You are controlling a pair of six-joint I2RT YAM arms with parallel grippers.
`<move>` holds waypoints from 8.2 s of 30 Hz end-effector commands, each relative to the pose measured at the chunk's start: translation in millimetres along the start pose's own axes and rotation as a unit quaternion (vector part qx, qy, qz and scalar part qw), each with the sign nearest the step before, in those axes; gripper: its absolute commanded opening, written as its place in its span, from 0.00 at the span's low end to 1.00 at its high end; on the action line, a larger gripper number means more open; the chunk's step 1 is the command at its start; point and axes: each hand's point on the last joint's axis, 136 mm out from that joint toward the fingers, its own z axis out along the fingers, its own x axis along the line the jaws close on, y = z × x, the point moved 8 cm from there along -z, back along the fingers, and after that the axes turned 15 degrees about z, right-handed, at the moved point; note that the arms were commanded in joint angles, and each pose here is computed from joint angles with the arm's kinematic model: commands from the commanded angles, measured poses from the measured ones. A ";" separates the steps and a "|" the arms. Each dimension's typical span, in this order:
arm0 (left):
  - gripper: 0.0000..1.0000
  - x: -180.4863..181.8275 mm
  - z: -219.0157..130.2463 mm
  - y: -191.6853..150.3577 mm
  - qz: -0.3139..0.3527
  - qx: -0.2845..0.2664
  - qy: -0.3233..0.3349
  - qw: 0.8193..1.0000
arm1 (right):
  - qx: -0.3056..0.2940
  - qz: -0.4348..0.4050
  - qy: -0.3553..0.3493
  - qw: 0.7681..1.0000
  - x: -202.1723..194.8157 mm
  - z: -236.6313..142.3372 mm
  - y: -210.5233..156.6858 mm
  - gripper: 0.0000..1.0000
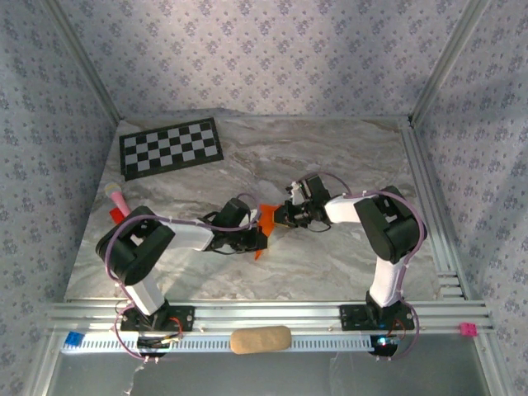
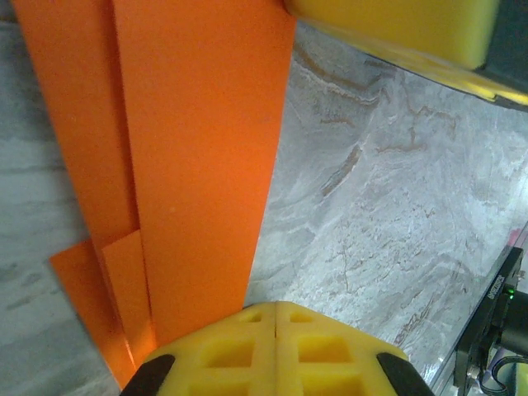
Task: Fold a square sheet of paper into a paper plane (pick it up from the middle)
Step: Fold the wing for the fifth time at the center of the table.
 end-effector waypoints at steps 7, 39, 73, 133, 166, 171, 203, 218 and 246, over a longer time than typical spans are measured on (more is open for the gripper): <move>0.02 11.2 3.1 -16.6 -0.011 0.029 0.025 0.999 | -0.002 -0.068 -0.010 0.998 19.0 -7.6 -14.7 0.15; 0.10 -1.0 -13.7 -33.4 -0.002 0.046 -0.017 0.999 | 0.003 -0.013 -0.133 0.991 -23.7 18.4 -15.8 0.08; 0.06 -18.2 -75.2 0.7 0.020 -0.048 -0.018 0.999 | -0.001 0.002 -0.131 0.991 -24.3 18.6 -15.7 0.08; 0.00 27.4 -1.5 -21.0 0.028 0.076 0.097 0.992 | -0.009 -0.078 -0.041 0.996 21.0 0.1 -19.8 0.09; 0.00 29.5 -1.4 -24.0 0.024 0.080 0.098 0.992 | -0.151 0.034 -0.091 0.984 -5.3 -55.0 45.7 0.12; 0.00 28.8 -2.1 -23.1 0.024 0.077 0.097 0.992 | -0.122 0.001 -0.056 0.991 12.0 -53.1 24.6 0.14; 0.14 -26.4 -30.5 36.9 0.052 -0.033 0.036 0.997 | -0.036 0.025 -0.131 0.990 -31.8 2.5 -4.8 0.09; 0.17 3.2 -0.7 19.3 0.028 0.033 0.071 0.997 | -0.024 0.017 -0.139 0.990 -36.5 5.7 -5.8 0.09; 0.19 -18.6 -49.0 6.0 0.043 -0.026 0.048 0.998 | -0.038 0.020 -0.149 0.988 -36.0 -3.2 -6.3 0.08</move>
